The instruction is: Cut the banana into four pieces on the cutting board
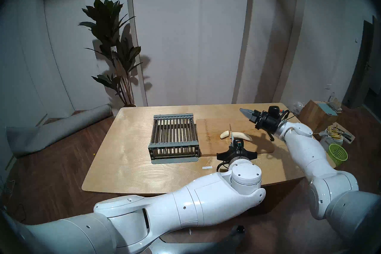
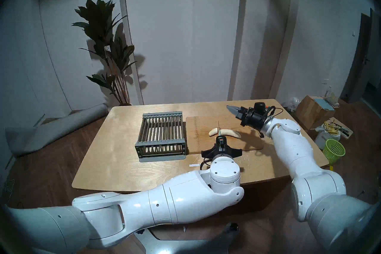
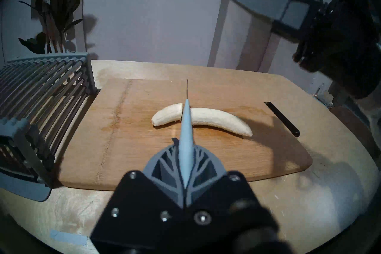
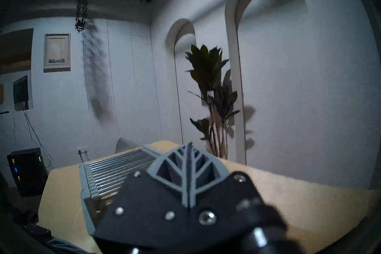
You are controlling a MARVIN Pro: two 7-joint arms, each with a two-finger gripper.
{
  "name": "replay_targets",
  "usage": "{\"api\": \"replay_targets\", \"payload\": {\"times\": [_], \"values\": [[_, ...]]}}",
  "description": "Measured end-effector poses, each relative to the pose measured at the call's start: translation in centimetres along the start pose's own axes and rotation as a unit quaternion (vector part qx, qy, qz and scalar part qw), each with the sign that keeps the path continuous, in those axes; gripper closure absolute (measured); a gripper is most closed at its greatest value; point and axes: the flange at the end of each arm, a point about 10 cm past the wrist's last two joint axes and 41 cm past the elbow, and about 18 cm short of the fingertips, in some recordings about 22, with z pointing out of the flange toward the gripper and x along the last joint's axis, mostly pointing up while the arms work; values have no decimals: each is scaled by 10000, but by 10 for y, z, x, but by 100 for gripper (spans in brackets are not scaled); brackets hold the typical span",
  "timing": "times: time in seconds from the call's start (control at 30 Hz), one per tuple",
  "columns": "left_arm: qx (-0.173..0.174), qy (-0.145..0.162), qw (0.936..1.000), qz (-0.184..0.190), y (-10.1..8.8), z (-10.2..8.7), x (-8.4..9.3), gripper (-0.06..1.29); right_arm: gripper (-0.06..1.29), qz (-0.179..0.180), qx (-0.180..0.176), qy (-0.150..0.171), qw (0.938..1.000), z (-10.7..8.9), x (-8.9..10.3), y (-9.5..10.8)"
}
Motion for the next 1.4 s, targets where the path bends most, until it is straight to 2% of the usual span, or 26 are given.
{"api": "replay_targets", "payload": {"times": [0.2,0.33,0.43,0.6,0.77,1.1,1.4], "values": [[-68,126,9999,19,4,-4,5,126,126,-216,-447,350,9982,-35,27,14],[-67,212,9998,20,5,-6,9,126,126,-341,-808,526,9948,-63,36,20],[-29,277,9996,-21,3,-7,13,126,126,-341,-1001,592,9926,-82,36,20],[21,424,9991,-96,1,-9,24,126,126,-160,-1206,547,9911,-110,19,15],[32,514,9986,-146,1,-12,30,126,126,115,-1235,428,9914,-132,-5,3],[-53,536,9984,-169,6,-25,30,126,126,591,-1164,236,9912,-166,-47,-28],[-193,462,9987,-95,12,-36,20,126,126,501,-1138,315,9917,-186,-48,-51]]}}
